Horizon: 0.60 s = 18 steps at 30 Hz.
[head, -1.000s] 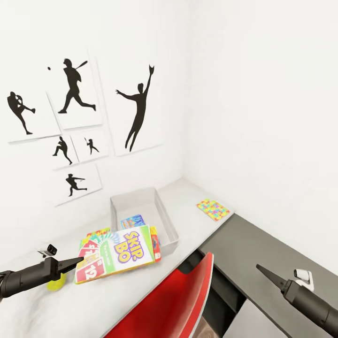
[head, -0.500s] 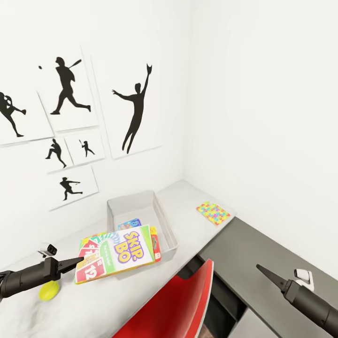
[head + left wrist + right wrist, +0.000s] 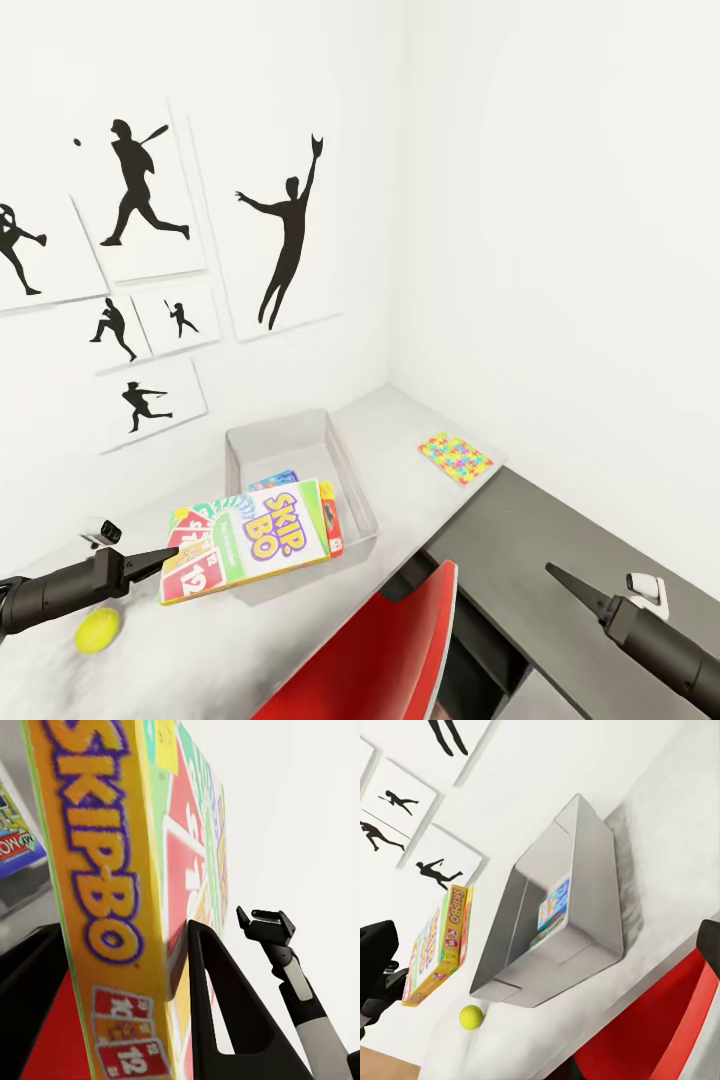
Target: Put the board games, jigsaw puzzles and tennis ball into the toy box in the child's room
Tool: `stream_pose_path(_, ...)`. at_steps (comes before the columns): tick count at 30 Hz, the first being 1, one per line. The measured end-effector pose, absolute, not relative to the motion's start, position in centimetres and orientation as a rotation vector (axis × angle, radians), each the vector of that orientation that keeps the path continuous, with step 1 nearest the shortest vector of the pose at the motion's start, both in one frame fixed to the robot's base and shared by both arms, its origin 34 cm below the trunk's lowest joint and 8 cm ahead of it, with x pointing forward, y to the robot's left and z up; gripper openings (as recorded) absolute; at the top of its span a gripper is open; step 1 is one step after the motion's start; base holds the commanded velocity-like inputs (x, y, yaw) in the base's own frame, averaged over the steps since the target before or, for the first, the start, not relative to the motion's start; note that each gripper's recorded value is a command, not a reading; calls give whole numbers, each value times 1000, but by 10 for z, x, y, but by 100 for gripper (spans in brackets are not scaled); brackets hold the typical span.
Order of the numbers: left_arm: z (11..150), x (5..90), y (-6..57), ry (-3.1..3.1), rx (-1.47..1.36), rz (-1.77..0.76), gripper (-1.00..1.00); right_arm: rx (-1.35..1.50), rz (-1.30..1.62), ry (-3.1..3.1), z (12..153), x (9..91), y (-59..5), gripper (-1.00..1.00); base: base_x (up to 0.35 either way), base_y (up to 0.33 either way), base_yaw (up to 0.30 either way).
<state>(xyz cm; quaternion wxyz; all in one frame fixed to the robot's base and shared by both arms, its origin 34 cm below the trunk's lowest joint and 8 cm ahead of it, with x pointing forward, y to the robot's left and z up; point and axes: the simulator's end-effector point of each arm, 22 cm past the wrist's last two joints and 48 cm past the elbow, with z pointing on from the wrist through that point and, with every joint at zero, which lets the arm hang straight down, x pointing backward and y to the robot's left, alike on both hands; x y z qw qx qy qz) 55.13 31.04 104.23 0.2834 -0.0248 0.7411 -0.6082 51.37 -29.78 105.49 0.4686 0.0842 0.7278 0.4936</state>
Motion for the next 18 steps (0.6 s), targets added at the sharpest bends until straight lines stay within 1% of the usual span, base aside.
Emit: stream_pose_path(18, 1046, 554, 318, 1962, -87, -1616, -100, 208, 1213, 1783, 1055, 514, -297, 100, 0, 0, 0)
